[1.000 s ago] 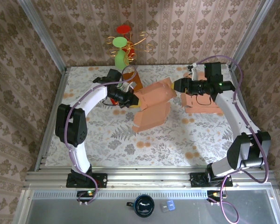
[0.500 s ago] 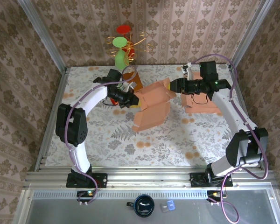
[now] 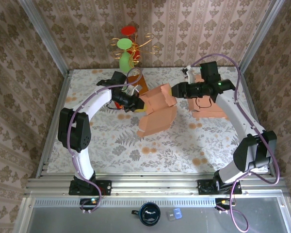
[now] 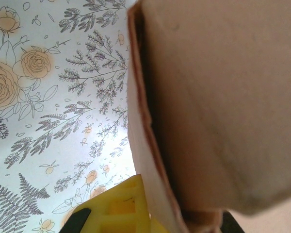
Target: Fold the paper box
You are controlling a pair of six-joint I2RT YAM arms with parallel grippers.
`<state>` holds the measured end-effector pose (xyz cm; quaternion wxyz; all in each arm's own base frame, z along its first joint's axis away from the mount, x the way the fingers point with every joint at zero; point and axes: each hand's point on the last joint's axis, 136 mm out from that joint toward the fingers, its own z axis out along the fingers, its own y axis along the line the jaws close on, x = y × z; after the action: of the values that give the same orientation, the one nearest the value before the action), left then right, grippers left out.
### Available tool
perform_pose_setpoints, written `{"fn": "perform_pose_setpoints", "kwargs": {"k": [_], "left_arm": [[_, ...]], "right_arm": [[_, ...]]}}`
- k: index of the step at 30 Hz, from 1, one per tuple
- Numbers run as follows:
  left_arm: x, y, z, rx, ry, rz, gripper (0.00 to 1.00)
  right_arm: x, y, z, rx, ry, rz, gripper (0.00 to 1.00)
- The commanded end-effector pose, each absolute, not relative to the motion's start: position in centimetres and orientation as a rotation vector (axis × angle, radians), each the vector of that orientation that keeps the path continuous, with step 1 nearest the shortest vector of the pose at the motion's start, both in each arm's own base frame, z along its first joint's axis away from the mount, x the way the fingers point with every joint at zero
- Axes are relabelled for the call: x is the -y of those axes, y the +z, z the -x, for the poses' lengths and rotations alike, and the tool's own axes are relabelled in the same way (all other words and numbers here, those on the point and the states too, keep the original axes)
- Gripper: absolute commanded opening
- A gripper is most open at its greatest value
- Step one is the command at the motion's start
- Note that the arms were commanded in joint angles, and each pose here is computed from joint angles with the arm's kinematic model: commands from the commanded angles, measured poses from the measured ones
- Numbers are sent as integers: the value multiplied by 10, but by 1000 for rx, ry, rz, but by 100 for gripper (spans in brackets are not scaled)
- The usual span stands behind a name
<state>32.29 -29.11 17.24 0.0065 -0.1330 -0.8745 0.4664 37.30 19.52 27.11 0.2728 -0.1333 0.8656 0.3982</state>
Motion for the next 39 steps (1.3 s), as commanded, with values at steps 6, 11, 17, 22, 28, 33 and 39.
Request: {"fn": "perform_pose_setpoints", "kwargs": {"k": [6, 11, 17, 22, 28, 33, 39], "left_arm": [[295, 176, -322, 2728, 1449, 465, 0], [296, 176, -320, 2735, 1429, 476, 0], [297, 173, -320, 2765, 1372, 461, 0], [299, 169, -321, 2818, 1287, 409, 0], [305, 167, -314, 2856, 1176, 400, 0], [304, 166, -313, 2885, 1094, 397, 0], [307, 167, -311, 2885, 1087, 406, 0]], "right_arm": [[-185, 247, -382, -2486, 626, 408, 44], [-183, 238, -386, -2518, 405, 432, 44], [-175, 230, -393, -2543, 114, 436, 32], [-165, 227, -398, -2545, -146, 399, 18], [-151, 215, -402, -2581, -304, 325, 6], [-149, 209, -403, -2601, -333, 294, 6], [-151, 203, -403, -2613, -335, 288, 13]]}}
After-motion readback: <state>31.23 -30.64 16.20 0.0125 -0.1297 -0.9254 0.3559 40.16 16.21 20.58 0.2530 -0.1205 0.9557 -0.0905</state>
